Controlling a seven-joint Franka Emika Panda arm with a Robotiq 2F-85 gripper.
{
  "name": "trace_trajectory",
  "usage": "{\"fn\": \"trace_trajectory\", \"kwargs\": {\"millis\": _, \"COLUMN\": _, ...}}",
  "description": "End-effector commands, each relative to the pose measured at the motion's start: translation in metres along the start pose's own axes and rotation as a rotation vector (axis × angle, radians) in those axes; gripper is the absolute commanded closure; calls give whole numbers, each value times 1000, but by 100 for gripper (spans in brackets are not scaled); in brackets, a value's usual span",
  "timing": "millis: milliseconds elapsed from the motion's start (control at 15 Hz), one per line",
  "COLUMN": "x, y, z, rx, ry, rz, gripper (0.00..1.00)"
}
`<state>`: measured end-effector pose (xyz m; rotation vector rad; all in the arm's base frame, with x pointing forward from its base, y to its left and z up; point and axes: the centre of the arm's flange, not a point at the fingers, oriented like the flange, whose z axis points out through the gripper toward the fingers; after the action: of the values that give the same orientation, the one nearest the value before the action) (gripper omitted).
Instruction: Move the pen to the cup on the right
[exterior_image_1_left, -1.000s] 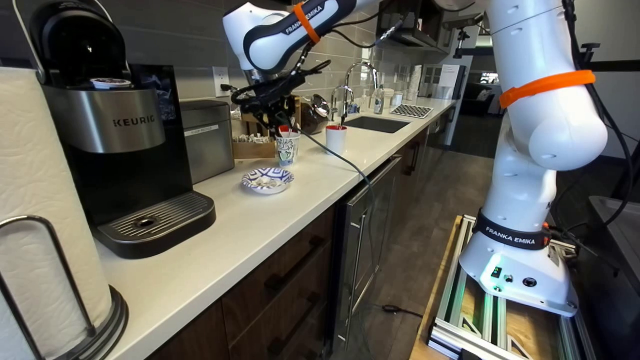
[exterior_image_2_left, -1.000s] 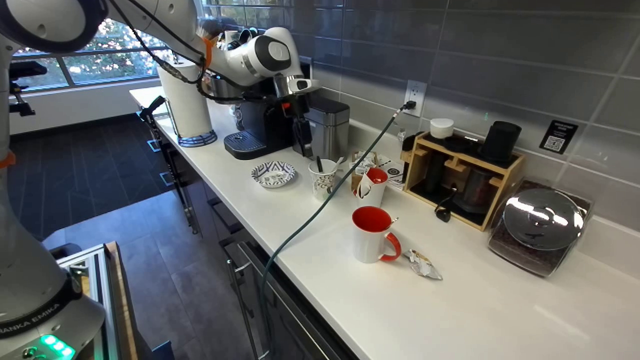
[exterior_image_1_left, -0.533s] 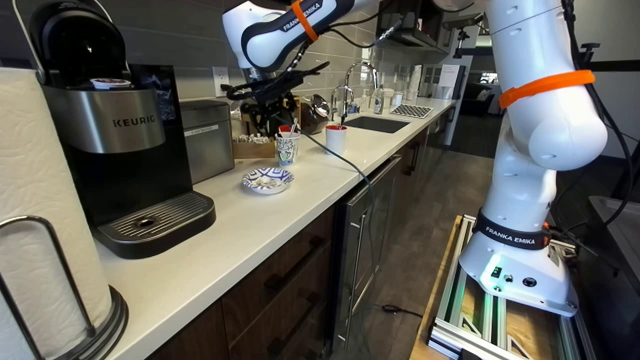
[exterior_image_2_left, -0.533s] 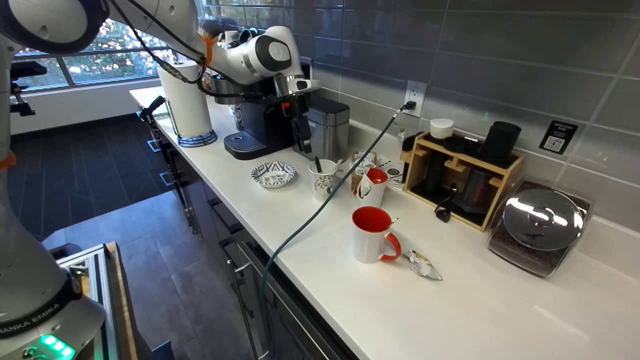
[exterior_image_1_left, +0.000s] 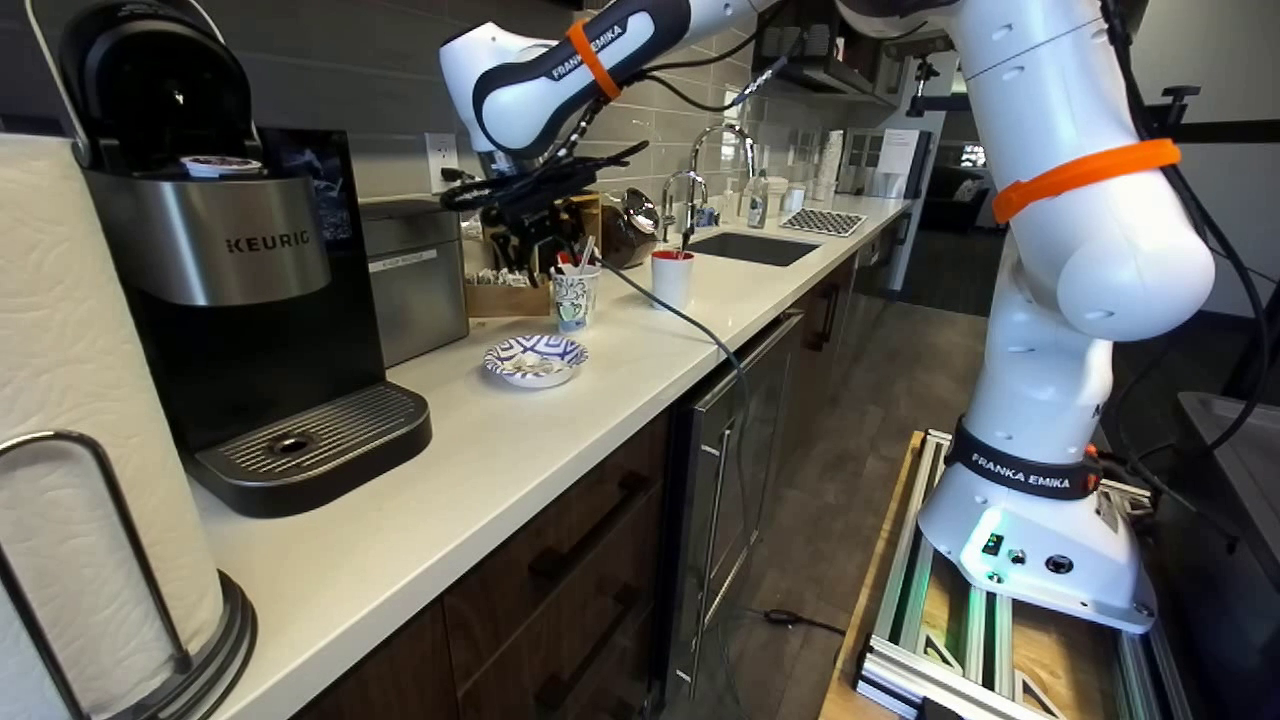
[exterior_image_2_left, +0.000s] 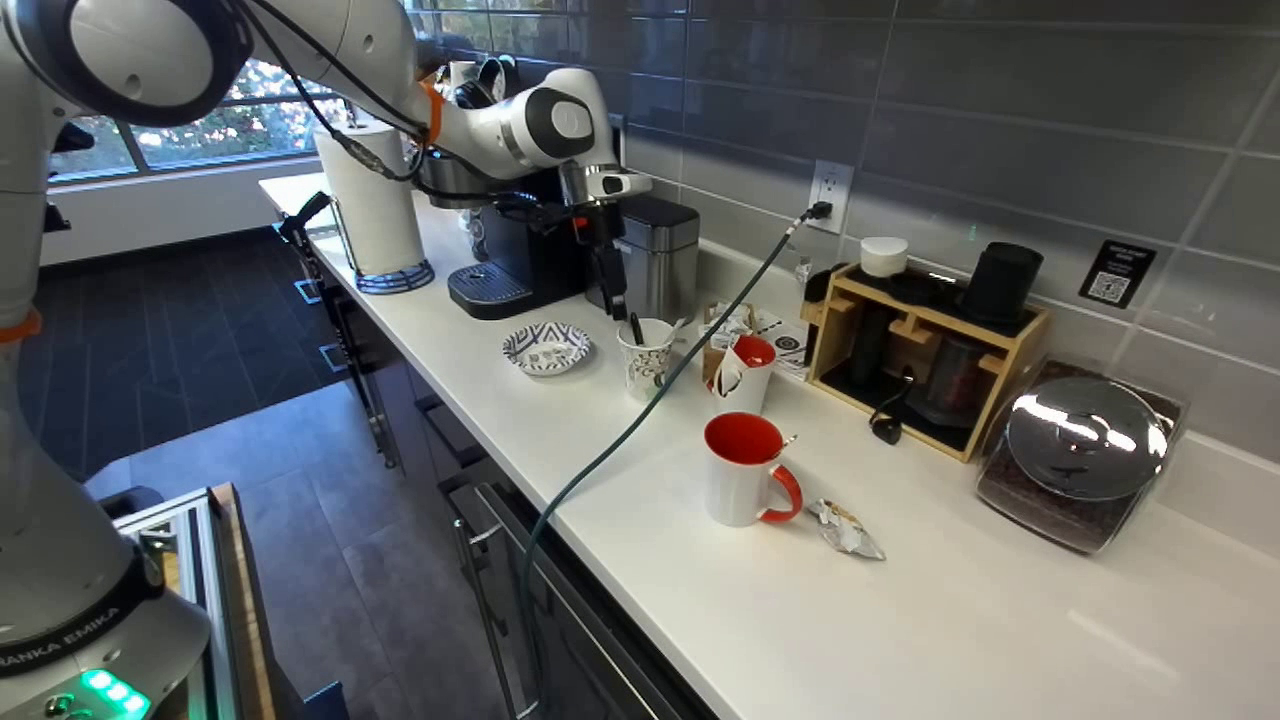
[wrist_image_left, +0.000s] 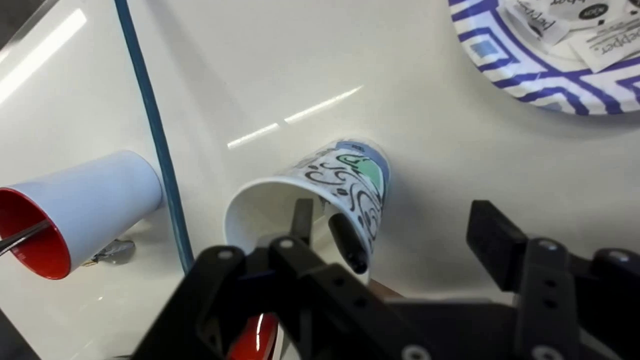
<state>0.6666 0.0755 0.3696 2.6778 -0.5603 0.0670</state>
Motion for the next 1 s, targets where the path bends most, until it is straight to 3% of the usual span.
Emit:
{"fn": "trace_trajectory", "kwargs": {"millis": 0, "x": 20, "y": -3, "z": 3, "rx": 31, "ry": -3, "rz": 47, "gripper": 20}}
{"fn": "trace_trajectory", "kwargs": {"millis": 267, "x": 32, "y": 7, "z": 2, "rx": 16, "ry": 1, "rz": 61, "gripper": 21}}
{"fn": "trace_trajectory", "kwargs": {"millis": 600, "x": 37, "y": 14, "z": 4, "rx": -4, "ry": 3, "rz": 62, "gripper": 30}}
{"fn": "trace_trajectory", "kwargs": {"millis": 867, "x": 33, "y": 17, "z": 4, "rx": -20, "ry": -6, "rz": 50, "gripper": 47}}
{"fn": "trace_trajectory", "kwargs": {"millis": 933, "x": 32, "y": 17, "z": 4, "rx": -22, "ry": -8, "rz": 46, "gripper": 43}}
